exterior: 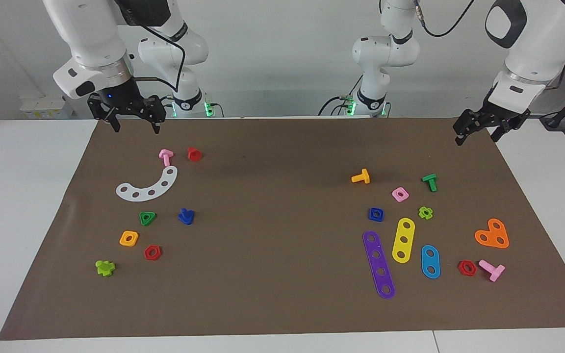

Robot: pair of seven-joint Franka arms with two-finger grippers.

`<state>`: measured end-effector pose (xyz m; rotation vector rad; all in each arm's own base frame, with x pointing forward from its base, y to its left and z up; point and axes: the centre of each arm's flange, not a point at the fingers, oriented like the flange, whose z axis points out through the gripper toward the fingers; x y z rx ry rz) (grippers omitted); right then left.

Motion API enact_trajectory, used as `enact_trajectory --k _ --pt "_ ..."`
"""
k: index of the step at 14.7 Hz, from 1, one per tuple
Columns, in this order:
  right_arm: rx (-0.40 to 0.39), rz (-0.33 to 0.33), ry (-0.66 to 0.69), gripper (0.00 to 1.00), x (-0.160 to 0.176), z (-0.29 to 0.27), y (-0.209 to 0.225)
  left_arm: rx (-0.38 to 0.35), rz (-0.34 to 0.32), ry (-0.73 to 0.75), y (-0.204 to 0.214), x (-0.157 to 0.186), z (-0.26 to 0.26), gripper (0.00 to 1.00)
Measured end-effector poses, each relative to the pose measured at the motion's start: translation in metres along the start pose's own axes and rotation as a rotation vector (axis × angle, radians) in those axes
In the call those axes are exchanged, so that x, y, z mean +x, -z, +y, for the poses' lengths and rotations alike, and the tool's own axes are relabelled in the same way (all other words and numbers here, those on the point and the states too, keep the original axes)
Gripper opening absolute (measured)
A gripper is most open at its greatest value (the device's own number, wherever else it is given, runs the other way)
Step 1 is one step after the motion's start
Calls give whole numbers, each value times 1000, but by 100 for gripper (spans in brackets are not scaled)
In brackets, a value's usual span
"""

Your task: Unscrew and place screws in storage area

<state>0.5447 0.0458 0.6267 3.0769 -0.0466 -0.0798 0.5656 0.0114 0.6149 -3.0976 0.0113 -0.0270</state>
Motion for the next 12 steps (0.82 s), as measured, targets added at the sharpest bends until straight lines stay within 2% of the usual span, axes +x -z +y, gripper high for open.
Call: enact_trajectory --k 12 --pt "16 2 -10 100 -6 -2 -10 0 0 0 0 0 0 100"
